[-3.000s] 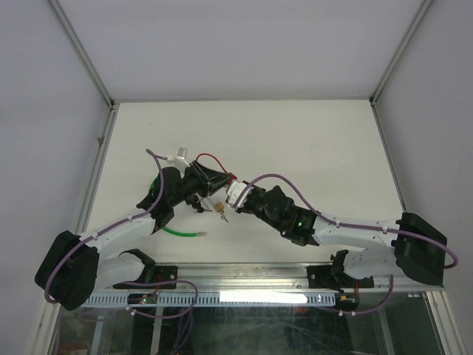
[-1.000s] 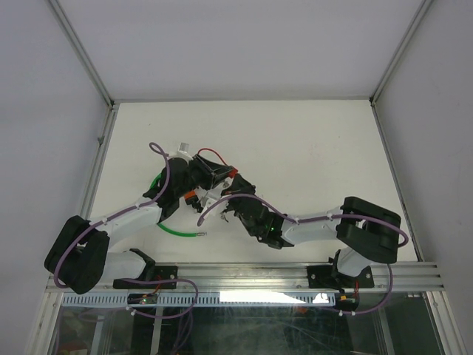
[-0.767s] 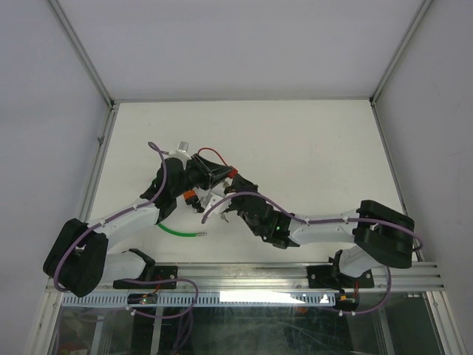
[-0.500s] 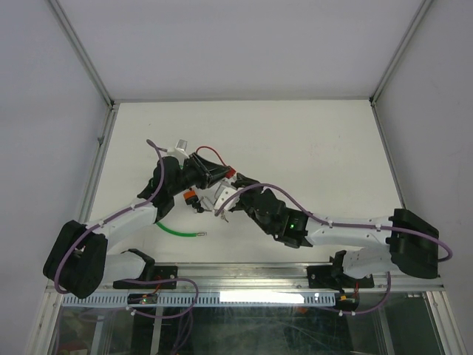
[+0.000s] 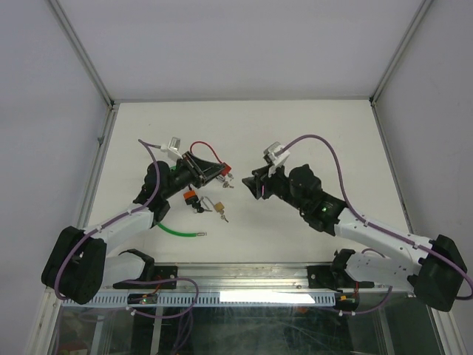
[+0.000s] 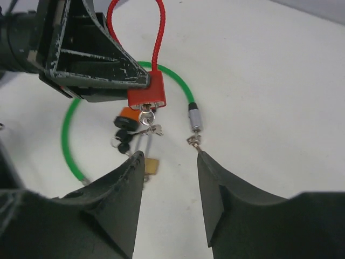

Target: Unlock with the key

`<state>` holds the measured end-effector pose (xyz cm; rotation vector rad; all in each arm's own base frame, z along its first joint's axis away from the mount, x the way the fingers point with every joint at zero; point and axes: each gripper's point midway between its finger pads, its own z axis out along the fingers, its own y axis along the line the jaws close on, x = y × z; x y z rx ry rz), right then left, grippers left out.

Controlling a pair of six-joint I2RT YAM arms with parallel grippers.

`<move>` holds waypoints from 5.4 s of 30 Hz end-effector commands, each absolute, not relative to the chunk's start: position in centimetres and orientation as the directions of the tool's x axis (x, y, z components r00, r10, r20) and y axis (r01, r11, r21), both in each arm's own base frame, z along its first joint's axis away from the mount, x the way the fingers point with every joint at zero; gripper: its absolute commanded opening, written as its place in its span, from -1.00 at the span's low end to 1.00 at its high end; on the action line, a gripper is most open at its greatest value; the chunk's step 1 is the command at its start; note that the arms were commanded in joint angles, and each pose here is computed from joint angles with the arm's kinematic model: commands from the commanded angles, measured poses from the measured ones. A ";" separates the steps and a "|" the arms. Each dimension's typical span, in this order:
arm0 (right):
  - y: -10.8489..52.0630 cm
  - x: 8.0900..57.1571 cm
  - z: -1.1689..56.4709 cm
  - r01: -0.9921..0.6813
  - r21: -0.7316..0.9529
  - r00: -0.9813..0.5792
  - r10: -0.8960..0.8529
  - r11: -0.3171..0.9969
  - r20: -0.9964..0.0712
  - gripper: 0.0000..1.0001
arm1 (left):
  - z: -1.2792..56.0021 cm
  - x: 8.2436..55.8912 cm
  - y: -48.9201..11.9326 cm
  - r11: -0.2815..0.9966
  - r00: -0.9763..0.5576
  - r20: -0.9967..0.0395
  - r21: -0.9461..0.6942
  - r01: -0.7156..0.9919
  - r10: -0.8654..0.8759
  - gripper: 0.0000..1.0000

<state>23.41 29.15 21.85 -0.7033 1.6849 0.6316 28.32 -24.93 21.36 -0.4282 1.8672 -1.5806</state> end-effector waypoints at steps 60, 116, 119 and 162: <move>33.8 22.1 29.3 -0.581 0.813 -0.715 0.456 0.034 -0.530 -1.00 | 28.4 24.6 -25.0 0.037 -0.679 -0.432 -0.857 0.514 -0.593 -1.00; 29.6 21.8 25.4 -0.864 -0.151 0.131 -0.077 0.480 -0.988 -0.09 | 28.3 22.9 -27.6 0.058 -0.737 -0.514 -0.835 0.547 -0.439 -1.00; 29.7 22.1 25.8 -0.847 -0.175 0.164 -0.067 0.502 -0.984 -0.12 | 28.4 22.7 -27.6 0.062 -0.736 -0.524 -0.830 0.554 -0.429 -1.00; 32.3 25.0 34.5 -0.816 -0.148 0.258 0.123 0.559 -0.958 -1.00 | 19.7 18.4 -30.3 0.240 -0.915 -0.390 -0.902 0.358 -0.102 -1.00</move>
